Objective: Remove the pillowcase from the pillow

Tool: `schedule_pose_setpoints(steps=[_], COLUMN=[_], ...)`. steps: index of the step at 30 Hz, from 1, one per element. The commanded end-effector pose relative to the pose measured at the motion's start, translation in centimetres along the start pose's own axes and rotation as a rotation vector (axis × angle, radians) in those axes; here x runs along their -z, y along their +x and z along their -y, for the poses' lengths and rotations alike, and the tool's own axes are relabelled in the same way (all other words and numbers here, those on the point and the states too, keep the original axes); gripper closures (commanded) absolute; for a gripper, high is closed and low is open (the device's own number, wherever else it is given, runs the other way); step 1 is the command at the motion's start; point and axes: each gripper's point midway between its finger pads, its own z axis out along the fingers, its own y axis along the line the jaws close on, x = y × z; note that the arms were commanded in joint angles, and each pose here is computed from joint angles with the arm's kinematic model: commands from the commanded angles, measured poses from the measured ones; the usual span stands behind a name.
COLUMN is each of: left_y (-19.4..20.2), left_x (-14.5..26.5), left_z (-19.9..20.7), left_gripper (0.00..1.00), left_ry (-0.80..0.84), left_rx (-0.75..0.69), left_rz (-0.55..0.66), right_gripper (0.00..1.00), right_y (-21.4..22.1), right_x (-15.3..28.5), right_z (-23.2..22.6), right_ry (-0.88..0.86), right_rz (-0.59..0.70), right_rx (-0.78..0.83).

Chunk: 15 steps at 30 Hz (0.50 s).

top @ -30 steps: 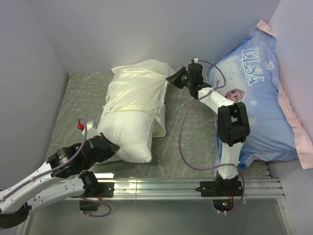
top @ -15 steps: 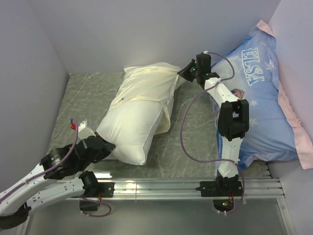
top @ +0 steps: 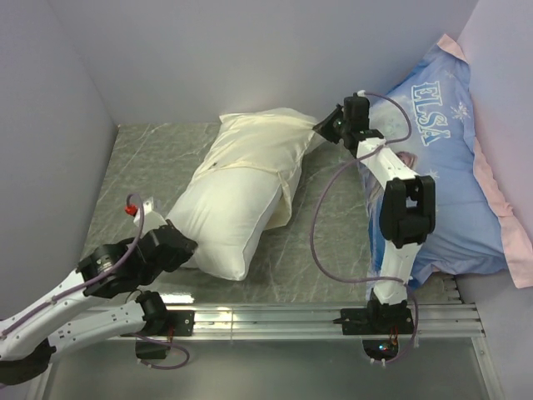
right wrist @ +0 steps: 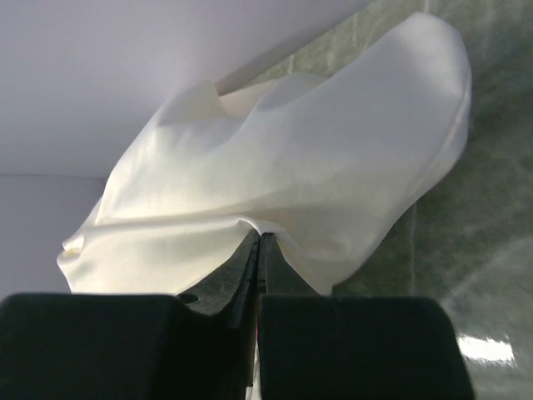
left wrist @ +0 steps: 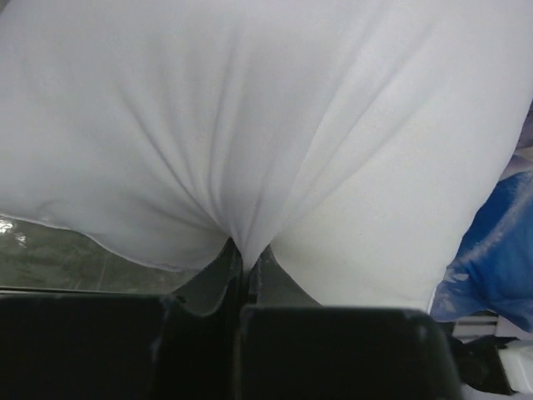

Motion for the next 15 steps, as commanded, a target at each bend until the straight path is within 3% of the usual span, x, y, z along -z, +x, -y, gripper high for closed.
schedule_pose_setpoints(steps=[1, 4, 7, 8, 9, 11, 15], left_y=[-2.3, -3.3, -3.7, -3.7, -4.1, -5.2, -8.9], left_x=[0.3, -0.8, -2.3, -2.6, -2.8, -2.8, -2.4], left_z=[0.3, 1.6, 2.6, 2.7, 3.0, 4.0, 5.6], left_gripper=[0.99, 0.99, 0.79, 0.64, 0.57, 0.45, 0.33], left_ry=[-0.027, -0.021, 0.012, 0.022, 0.032, 0.045, 0.032], left_rx=[-0.046, -0.055, -0.044, -0.044, -0.035, -0.050, -0.117], left_rz=[0.082, 0.099, 0.070, 0.059, 0.065, 0.088, 0.179], right_gripper=[1.00, 1.00, 1.00, 1.00, 1.00, 1.00, 1.00], right_y=[-6.5, -4.0, -1.8, -1.2, -0.1, 1.0, 6.1], right_x=[6.2, 8.1, 8.4, 8.5, 8.7, 9.1, 9.9], right_z=[-4.3, -3.9, -3.7, -3.9, -3.8, -4.6, -7.6], right_ry=[-0.099, -0.122, -0.141, -0.144, -0.154, -0.171, -0.185], right_rz=[0.326, 0.323, 0.280, 0.271, 0.248, 0.238, 0.182], right_rx=[0.060, 0.063, 0.065, 0.073, 0.077, 0.111, 0.237])
